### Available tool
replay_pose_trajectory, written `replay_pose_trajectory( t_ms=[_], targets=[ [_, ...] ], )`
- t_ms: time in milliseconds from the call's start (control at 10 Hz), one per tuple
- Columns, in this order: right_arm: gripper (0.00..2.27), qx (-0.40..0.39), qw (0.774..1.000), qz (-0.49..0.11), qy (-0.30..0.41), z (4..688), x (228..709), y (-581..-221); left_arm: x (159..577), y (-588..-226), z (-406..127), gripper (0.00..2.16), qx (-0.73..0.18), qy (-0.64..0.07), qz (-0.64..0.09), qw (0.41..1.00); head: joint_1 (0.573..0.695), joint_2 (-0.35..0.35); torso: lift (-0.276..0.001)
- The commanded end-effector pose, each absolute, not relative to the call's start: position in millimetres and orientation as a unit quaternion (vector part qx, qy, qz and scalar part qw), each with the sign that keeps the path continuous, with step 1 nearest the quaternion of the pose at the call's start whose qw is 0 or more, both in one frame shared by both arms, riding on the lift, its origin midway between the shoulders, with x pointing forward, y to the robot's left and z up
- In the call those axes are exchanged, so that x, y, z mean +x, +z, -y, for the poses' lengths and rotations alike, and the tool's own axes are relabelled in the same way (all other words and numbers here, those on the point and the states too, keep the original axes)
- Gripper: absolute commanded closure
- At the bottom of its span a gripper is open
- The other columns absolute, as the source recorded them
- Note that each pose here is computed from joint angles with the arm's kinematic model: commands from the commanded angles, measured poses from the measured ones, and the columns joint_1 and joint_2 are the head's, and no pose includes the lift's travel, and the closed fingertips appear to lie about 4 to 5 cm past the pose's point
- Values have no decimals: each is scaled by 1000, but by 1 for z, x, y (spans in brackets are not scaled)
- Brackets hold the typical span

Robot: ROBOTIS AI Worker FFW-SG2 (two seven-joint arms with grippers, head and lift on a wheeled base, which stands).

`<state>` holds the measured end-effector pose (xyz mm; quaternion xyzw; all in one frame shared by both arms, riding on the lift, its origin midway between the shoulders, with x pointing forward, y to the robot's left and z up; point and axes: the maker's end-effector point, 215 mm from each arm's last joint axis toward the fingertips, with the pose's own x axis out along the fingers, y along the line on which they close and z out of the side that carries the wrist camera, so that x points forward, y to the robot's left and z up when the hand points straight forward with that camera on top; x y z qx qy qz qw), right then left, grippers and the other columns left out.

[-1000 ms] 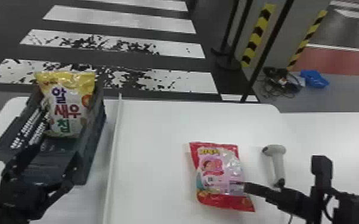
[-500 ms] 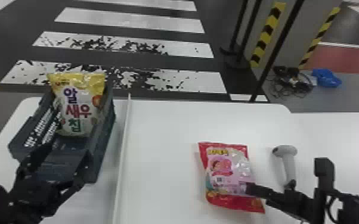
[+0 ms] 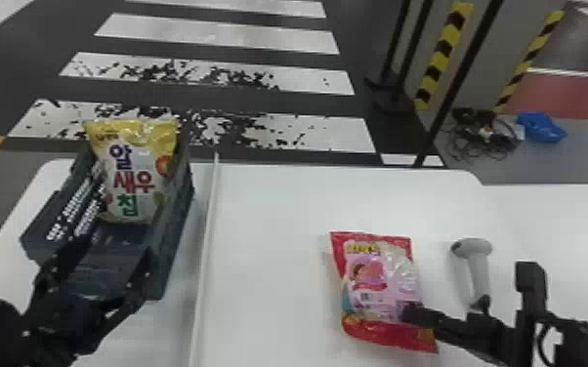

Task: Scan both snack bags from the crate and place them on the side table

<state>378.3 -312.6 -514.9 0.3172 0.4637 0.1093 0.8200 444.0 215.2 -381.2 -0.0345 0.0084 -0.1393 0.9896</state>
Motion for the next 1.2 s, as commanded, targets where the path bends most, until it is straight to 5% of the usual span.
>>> replay_pose_trajectory(
  t_ms=[0, 100, 800, 1100],
  targets=[
    [1592, 315, 821, -464, 110, 314, 379, -514, 444, -382, -215, 76, -35, -139, -9, 990, 695, -134, -95],
    [2260, 307, 822, -469, 104, 318, 378, -518, 444, -382, -215, 76, -36, -139, -9, 990, 695, -134, -95],
    [2260, 374, 821, -416, 117, 332, 384, -481, 444, -380, -215, 80, -34, -140, -7, 990, 695, -150, -95],
    [2260, 366, 870, -314, 100, 378, 418, -431, 444, -380, -215, 80, -34, -139, -7, 990, 695, -177, -95]
  ],
)
